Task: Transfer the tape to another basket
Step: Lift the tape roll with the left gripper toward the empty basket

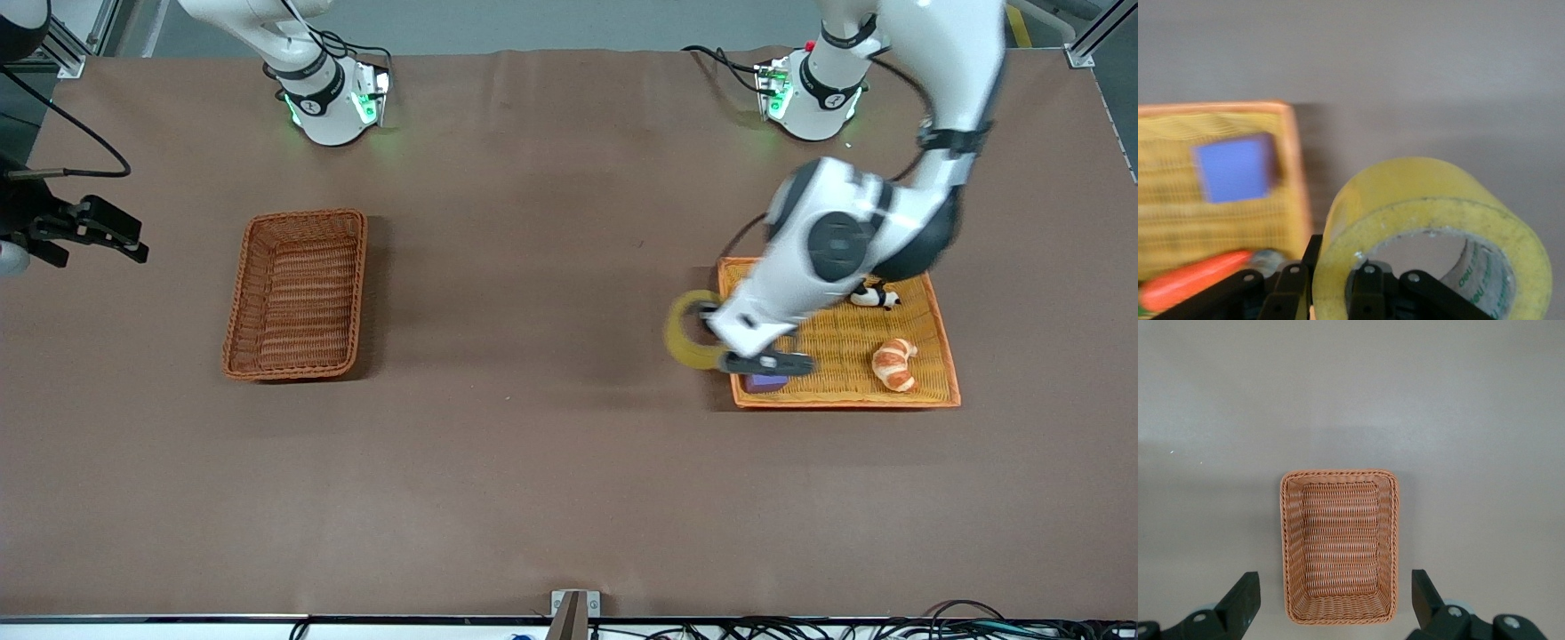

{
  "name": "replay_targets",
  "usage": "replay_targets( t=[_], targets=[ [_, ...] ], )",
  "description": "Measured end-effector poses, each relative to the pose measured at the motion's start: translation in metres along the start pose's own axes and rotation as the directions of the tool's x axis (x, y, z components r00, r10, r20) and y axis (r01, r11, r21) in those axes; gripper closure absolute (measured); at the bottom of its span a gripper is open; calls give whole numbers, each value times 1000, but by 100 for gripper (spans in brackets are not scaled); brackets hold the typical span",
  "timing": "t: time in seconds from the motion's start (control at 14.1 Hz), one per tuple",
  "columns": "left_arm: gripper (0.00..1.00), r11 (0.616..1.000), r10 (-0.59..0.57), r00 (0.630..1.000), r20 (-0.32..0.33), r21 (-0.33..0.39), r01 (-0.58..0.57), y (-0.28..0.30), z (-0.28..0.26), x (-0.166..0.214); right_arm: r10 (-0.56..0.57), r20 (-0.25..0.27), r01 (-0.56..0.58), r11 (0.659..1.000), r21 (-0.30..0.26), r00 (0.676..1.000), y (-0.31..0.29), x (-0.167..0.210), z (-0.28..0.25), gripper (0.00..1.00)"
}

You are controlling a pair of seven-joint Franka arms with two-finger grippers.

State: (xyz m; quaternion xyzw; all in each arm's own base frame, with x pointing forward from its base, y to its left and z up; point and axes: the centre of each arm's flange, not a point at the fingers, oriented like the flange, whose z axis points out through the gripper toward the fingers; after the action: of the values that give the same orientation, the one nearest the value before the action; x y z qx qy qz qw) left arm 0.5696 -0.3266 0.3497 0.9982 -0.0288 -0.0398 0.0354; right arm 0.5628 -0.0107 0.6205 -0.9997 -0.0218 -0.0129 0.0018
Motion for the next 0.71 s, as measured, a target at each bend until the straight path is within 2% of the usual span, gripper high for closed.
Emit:
replay_targets(
  t=[0.28,0.5,0.71],
  targets=[
    [78,1000,-19,998,57,5,19,122,53,-26,0,1,0,1000,0,1000,0,1,2,0],
    [78,999,-33,995,99,9,32,178,88,-42,0,5,0,1000,-1,1000,0,2,4,0],
    [78,1000,4,994,109,-10,-3,220,122,-54,0,6,0,1000,-1,1000,0,3,5,0]
  ],
)
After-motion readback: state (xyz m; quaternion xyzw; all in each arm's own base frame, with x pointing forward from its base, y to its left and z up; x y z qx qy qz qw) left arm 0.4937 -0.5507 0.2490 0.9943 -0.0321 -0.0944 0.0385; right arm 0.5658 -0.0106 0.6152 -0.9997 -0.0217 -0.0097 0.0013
